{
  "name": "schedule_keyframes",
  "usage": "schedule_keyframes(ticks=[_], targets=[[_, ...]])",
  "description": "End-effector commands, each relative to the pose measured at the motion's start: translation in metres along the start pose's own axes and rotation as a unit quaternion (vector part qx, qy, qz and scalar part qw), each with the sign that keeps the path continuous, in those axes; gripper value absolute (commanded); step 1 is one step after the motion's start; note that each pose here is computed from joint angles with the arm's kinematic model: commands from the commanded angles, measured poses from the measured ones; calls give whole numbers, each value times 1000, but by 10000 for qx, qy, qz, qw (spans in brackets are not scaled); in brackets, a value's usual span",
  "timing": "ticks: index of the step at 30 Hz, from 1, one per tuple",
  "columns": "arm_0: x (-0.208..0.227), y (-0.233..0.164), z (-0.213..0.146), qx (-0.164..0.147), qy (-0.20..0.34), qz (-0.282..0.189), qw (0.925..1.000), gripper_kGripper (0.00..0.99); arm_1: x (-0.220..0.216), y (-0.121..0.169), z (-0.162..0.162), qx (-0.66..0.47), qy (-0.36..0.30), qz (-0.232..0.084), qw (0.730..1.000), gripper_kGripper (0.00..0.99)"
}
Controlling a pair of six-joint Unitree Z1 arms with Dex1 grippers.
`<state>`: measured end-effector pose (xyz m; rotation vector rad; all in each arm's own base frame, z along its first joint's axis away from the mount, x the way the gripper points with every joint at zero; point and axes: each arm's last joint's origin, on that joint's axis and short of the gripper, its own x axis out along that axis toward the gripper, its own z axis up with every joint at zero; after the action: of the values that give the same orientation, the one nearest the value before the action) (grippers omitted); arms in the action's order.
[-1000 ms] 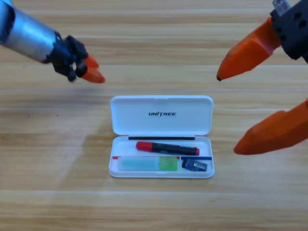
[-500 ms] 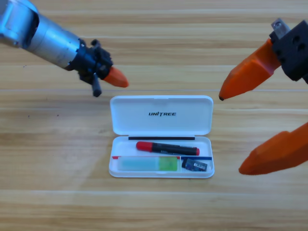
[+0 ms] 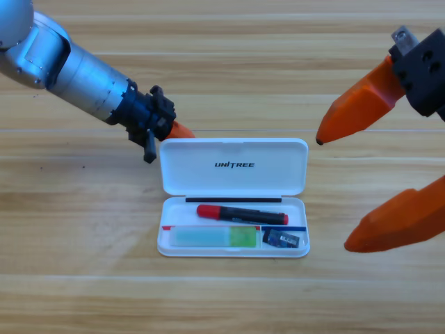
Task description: Clean up eraser and pencils
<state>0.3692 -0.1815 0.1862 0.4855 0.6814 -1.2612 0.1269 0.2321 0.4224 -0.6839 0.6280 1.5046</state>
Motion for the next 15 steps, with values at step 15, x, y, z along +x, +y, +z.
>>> schedule_keyframes(ticks=[15], targets=[[7,-50,-2,62,198,-814,9965,0,4,4,-1,-37,-110,130,9998,959]])
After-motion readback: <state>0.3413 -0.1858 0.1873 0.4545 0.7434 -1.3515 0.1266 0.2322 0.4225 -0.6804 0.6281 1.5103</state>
